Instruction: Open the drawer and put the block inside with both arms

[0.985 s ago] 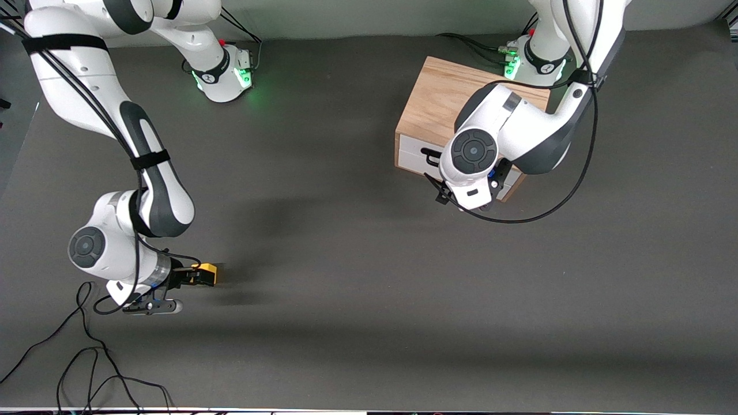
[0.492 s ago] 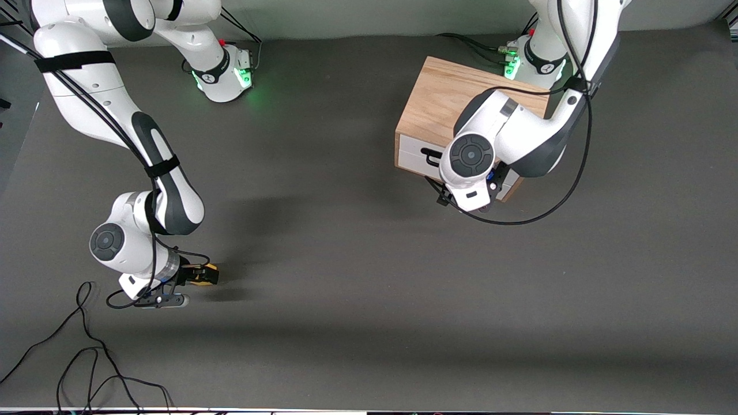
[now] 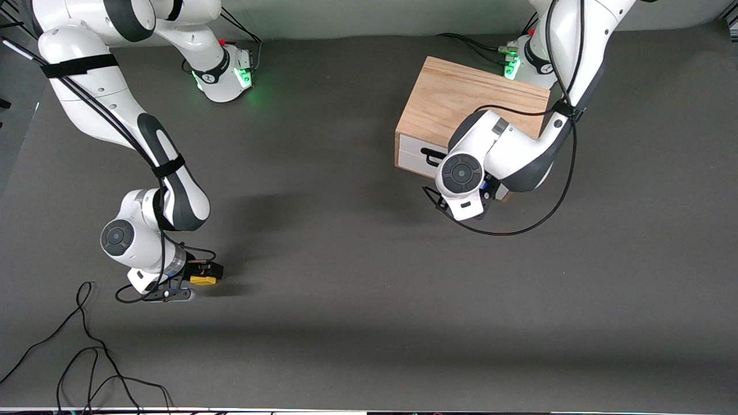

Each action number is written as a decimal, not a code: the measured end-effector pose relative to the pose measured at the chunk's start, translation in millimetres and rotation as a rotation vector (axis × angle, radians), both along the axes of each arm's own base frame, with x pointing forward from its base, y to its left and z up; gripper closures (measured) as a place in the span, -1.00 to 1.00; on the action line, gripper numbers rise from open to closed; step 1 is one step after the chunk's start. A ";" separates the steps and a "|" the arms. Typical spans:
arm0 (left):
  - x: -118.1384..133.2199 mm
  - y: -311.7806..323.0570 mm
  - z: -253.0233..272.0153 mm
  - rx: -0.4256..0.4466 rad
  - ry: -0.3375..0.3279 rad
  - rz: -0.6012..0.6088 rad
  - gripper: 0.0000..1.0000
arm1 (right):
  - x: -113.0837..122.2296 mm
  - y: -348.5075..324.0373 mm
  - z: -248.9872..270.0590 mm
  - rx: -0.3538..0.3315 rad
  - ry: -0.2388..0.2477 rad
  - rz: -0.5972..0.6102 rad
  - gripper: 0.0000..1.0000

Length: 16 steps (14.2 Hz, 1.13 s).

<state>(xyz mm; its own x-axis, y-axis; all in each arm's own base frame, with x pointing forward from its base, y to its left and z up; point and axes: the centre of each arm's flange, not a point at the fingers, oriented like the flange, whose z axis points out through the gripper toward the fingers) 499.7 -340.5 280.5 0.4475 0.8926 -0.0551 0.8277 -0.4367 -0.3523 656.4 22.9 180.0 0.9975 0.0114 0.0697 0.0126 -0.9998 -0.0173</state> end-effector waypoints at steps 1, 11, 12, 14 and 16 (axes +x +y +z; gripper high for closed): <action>0.8 -0.4 0.9 -0.001 -0.004 0.000 -1.00 | -0.4 -0.1 -0.5 0.000 -0.004 0.000 -1.00; 26.9 -12.1 4.8 -0.018 -0.052 -0.007 -1.00 | -1.1 0.0 -1.5 -0.002 -0.006 0.003 -0.36; 32.6 -14.3 6.1 -0.021 -0.064 -0.005 -1.00 | -1.1 0.0 -1.5 -0.002 -0.006 0.003 -0.18; 46.1 -18.9 7.3 -0.033 -0.084 0.003 -1.00 | -1.2 0.1 -1.5 -0.003 -0.006 0.004 -0.10; 54.0 -23.3 6.2 -0.042 -0.086 0.006 -1.00 | -1.2 0.1 -1.5 -0.003 -0.006 0.004 -0.10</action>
<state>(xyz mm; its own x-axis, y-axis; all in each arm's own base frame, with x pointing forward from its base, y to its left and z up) 553.6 -363.8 286.7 0.4471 0.8929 -0.0539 0.8565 -0.4447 -0.2619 655.3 22.9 178.4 0.9970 0.0156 0.0760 0.0167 -0.9998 -0.0142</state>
